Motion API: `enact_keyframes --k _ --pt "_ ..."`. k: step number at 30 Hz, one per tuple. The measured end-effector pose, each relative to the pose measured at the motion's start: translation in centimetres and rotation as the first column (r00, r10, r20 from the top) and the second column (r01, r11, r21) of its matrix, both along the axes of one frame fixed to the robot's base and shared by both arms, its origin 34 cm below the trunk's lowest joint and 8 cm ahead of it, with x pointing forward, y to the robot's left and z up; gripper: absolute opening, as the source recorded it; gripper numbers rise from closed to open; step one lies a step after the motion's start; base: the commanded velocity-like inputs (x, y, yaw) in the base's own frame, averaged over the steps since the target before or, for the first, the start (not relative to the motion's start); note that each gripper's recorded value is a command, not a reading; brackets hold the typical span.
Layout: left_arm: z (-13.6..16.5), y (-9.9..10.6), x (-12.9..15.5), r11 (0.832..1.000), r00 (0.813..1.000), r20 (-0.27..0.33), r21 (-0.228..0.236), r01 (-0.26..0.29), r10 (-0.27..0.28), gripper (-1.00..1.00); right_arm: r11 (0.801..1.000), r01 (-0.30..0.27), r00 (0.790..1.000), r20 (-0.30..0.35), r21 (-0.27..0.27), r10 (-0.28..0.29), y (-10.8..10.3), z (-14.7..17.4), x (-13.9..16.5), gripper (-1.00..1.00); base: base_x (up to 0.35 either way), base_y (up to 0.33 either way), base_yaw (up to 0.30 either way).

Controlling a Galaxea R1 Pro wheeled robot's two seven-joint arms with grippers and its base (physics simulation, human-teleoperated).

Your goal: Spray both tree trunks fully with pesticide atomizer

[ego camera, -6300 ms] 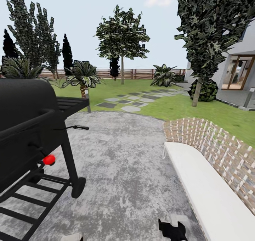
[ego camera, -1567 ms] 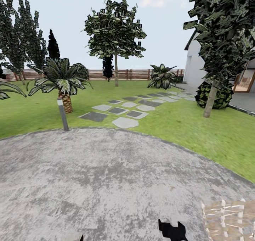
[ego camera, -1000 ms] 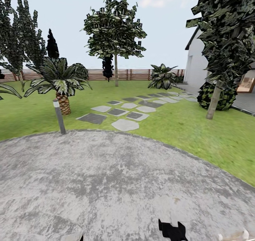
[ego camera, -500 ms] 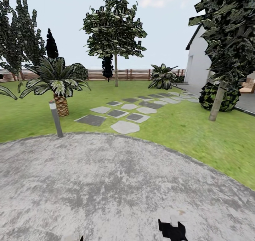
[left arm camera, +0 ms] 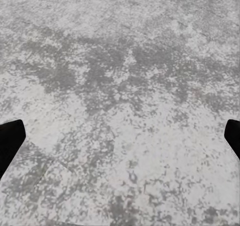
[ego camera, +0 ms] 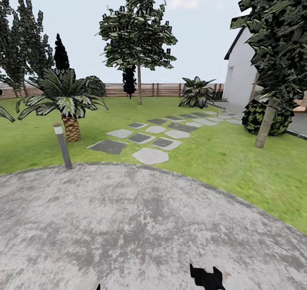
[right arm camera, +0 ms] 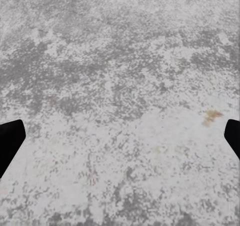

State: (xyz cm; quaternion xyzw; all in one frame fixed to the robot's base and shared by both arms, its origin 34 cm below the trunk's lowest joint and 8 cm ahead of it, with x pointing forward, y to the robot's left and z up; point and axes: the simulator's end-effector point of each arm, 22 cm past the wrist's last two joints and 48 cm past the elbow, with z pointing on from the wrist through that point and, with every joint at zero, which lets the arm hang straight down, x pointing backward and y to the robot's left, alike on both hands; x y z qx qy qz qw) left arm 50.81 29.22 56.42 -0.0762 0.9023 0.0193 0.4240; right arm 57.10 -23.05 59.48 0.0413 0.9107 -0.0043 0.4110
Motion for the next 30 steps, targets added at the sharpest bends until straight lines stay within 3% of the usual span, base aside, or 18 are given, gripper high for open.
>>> enact_keyframes --k 15,30 --pt "-0.05 0.0 -0.05 1.0 1.0 -0.002 0.0 0.001 -0.001 1.0 1.0 -0.003 1.0 0.0 0.004 0.003 0.23 0.01 0.0 1.0 0.333 0.0 -0.1" --pt "-0.01 -0.01 -0.01 1.0 1.0 0.0 0.0 0.001 -0.001 1.0 1.0 -0.005 1.0 0.001 0.003 0.005 0.26 0.02 0.02 1.0 0.334 0.0 -0.012"
